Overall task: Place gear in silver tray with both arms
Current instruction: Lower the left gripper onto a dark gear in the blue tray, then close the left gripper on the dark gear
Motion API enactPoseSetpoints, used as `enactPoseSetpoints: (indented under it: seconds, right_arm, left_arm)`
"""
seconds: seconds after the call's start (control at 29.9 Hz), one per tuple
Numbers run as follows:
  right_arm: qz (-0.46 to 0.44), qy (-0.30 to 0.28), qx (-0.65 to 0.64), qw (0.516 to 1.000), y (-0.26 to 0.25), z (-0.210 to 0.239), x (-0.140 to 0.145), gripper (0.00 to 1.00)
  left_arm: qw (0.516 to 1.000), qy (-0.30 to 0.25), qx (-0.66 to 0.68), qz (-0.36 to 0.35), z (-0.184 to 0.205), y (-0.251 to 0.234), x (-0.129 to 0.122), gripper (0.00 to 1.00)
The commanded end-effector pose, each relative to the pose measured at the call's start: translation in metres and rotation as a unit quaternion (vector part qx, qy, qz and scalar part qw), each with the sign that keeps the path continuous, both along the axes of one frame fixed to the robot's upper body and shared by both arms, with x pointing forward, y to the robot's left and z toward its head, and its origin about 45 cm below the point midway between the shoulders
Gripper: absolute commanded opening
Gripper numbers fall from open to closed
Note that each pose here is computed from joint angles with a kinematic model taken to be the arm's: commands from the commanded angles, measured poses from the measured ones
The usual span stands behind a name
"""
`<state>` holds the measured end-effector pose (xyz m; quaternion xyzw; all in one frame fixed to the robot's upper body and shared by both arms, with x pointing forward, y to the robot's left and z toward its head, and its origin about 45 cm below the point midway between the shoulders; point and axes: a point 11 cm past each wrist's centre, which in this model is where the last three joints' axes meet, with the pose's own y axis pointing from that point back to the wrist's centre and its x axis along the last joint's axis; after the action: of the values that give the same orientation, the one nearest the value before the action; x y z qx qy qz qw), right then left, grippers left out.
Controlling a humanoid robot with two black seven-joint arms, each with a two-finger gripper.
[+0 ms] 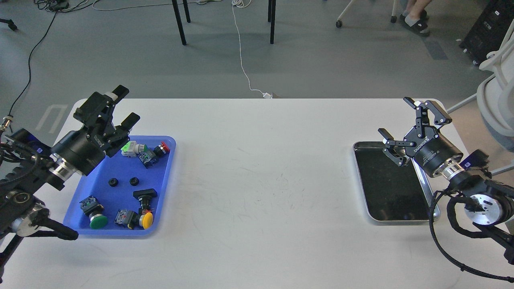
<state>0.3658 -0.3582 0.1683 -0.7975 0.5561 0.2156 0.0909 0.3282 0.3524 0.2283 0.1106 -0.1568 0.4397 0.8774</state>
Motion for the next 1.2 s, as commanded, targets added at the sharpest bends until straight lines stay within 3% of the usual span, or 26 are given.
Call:
enactPoseSetpoints:
  seconds: [0.0, 0.17, 0.37, 0.5, 0.84, 1.17]
  right_arm:
    - [0.0, 0.0, 0.001, 1.0, 0.001, 0.0, 0.0, 0.99]
    - [0.001, 0.001, 0.004, 1.0, 0.004, -0.002, 0.0, 0.99]
    - [0.003, 0.001, 0.007, 1.0, 0.007, -0.002, 0.0, 0.99]
    - [0.003, -0.001, 0.006, 1.0, 0.006, 0.0, 0.001, 0.99]
    - [0.0, 0.0, 0.002, 1.0, 0.001, 0.0, -0.001, 0.99]
    - [0.0, -0.001, 0.002, 1.0, 0.001, 0.001, 0.0, 0.99]
  left_arm:
    - [0.971, -0.011, 0.232, -0.06, -0.005, 0.027, -0.01, 0.98]
    - [0.869, -0.005, 0.476, -0.135, -0.026, 0.063, -0.027, 0.98]
    - [0.787, 0.007, 0.583, -0.201, -0.055, 0.073, -0.017, 0.88]
    - [0.767, 0.009, 0.602, -0.219, -0.067, 0.069, 0.0, 0.76]
    - [0.761, 0.024, 0.61, -0.22, -0.084, 0.076, 0.0, 0.72]
    - [0.772, 0.03, 0.598, -0.214, -0.087, 0.075, -0.001, 0.58]
